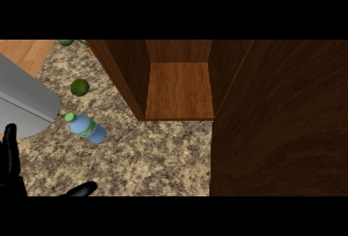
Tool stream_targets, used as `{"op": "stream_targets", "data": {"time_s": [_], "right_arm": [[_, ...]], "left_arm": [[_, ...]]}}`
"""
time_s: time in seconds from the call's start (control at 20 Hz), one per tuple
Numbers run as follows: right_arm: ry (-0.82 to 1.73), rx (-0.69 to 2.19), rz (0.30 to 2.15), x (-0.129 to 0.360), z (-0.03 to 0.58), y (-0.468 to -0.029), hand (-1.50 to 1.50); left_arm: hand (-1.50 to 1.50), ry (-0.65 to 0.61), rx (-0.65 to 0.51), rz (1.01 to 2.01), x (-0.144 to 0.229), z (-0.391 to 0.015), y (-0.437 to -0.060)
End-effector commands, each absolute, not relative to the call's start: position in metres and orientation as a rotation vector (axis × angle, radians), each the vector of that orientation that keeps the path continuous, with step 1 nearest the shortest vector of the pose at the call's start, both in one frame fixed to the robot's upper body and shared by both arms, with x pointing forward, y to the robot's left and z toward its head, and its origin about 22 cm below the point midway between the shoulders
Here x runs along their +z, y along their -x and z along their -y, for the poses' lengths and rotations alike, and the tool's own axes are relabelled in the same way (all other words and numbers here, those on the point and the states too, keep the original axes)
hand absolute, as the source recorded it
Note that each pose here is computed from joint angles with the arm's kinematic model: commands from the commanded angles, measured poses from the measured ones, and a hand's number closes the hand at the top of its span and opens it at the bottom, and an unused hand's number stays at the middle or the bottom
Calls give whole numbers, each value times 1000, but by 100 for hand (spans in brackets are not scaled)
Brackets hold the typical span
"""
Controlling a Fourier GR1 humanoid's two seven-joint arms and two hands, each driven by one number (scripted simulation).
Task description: Pick up the bottled water, place it into the cabinet and close the cabinet
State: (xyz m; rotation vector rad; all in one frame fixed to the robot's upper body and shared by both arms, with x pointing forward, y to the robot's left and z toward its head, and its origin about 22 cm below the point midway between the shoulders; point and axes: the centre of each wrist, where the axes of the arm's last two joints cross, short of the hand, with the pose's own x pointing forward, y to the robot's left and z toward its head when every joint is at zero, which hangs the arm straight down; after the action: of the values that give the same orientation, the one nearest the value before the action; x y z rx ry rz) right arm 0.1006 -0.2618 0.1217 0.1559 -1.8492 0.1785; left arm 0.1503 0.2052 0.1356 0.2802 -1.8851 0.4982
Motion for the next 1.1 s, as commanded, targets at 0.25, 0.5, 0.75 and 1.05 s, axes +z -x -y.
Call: {"op": "stream_targets", "data": {"time_s": [0.25, 0.5, 0.75, 1.05], "right_arm": [[-196, 142, 1886, 147, 253, -59, -150], [-186, 170, 1897, 140, 267, -63, -150], [-195, 187, 1900, 149, 260, -52, -150], [-212, 202, 1893, 154, 257, -43, -150]], "left_arm": [[-150, -324, 484, 1861, 126, -209, -141], [-150, -308, 512, 1840, 111, -214, -161], [-150, -348, 540, 1773, 97, -219, -160], [-150, -293, 627, 1746, 70, -243, -179]]}}
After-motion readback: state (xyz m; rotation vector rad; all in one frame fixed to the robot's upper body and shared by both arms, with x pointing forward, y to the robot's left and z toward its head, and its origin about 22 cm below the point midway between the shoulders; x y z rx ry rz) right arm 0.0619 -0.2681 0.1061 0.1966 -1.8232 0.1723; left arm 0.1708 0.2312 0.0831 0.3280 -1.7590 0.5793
